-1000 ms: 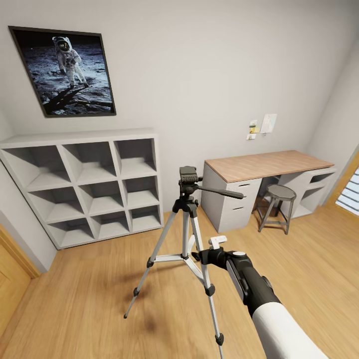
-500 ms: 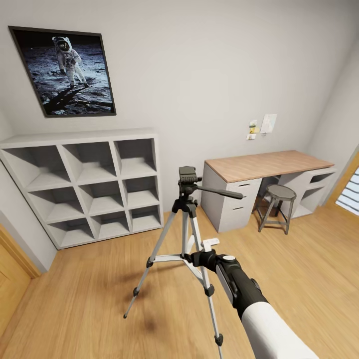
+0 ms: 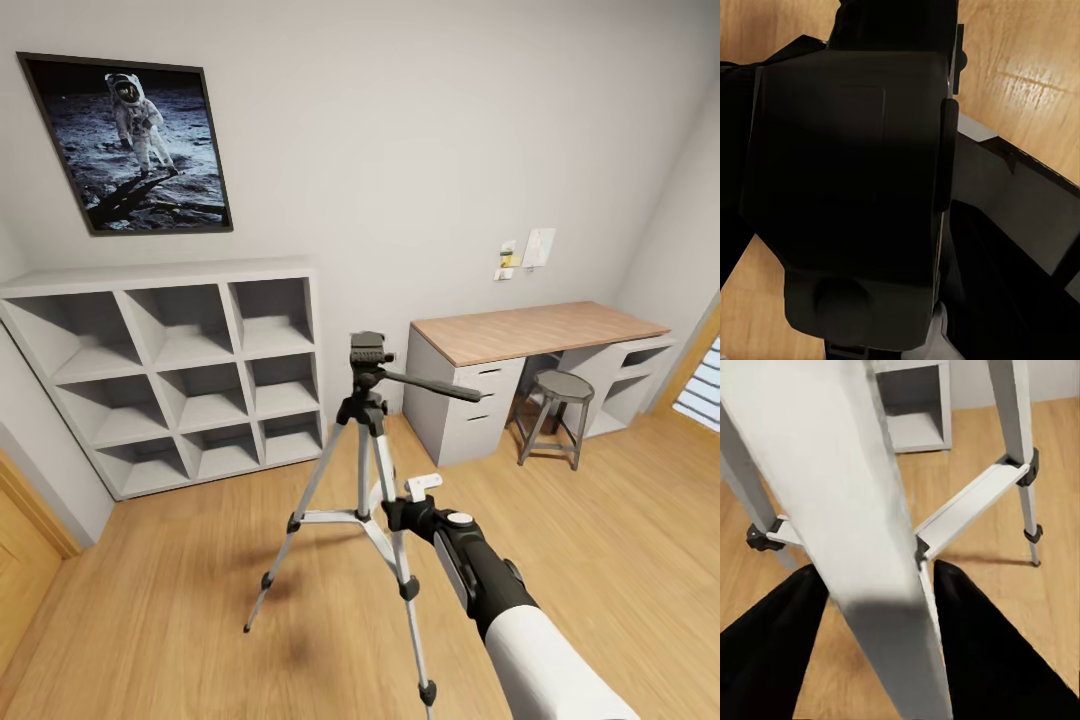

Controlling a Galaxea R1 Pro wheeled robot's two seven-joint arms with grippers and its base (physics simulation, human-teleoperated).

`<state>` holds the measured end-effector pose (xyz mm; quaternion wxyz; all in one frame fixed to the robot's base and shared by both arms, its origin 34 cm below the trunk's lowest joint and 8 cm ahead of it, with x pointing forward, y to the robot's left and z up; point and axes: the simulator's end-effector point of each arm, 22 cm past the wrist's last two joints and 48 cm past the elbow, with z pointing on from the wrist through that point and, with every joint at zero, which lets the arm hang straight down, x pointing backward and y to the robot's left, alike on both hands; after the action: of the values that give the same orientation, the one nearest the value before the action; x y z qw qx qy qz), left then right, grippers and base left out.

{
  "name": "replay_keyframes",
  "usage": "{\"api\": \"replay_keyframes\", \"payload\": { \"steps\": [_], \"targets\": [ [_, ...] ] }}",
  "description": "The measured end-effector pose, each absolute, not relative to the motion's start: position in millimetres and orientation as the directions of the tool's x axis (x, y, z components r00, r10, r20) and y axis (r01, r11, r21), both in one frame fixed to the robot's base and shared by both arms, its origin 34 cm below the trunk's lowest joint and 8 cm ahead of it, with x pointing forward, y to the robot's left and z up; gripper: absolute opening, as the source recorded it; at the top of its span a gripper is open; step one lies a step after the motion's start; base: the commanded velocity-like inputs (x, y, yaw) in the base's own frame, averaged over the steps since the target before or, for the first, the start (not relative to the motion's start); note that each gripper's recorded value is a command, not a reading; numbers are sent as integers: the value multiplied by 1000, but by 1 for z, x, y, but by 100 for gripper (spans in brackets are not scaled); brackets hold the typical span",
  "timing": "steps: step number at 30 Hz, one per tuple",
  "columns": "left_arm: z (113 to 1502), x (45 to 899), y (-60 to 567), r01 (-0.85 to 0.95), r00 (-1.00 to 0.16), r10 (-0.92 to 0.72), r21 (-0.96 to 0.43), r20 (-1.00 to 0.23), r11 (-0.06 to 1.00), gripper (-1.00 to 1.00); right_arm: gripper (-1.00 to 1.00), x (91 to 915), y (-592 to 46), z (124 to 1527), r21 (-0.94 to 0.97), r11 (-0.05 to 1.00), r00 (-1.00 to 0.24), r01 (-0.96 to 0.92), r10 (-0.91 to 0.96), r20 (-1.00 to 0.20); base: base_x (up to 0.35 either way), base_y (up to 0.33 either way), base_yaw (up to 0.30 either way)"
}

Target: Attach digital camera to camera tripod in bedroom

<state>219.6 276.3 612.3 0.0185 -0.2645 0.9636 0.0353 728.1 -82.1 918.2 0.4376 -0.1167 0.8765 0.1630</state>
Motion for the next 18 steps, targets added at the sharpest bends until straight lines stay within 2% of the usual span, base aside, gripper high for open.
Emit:
{"api": "replay_keyframes", "payload": {
  "steps": [14,16,18],
  "targets": [
    [613,229,278,-492,-870,-489,54,-71,869,-100,-100,730,-87,921,167,920,-579,-354,-76,-812,0,0,0],
    [614,244,281,-490,-870,-484,43,-96,871,-100,-100,730,-88,921,165,921,-578,-354,-77,-812,0,0,0],
    [621,291,287,-482,-862,-475,-4,-175,876,-100,-100,731,-88,921,162,921,-576,-355,-79,-813,0,0,0]
  ]
}}
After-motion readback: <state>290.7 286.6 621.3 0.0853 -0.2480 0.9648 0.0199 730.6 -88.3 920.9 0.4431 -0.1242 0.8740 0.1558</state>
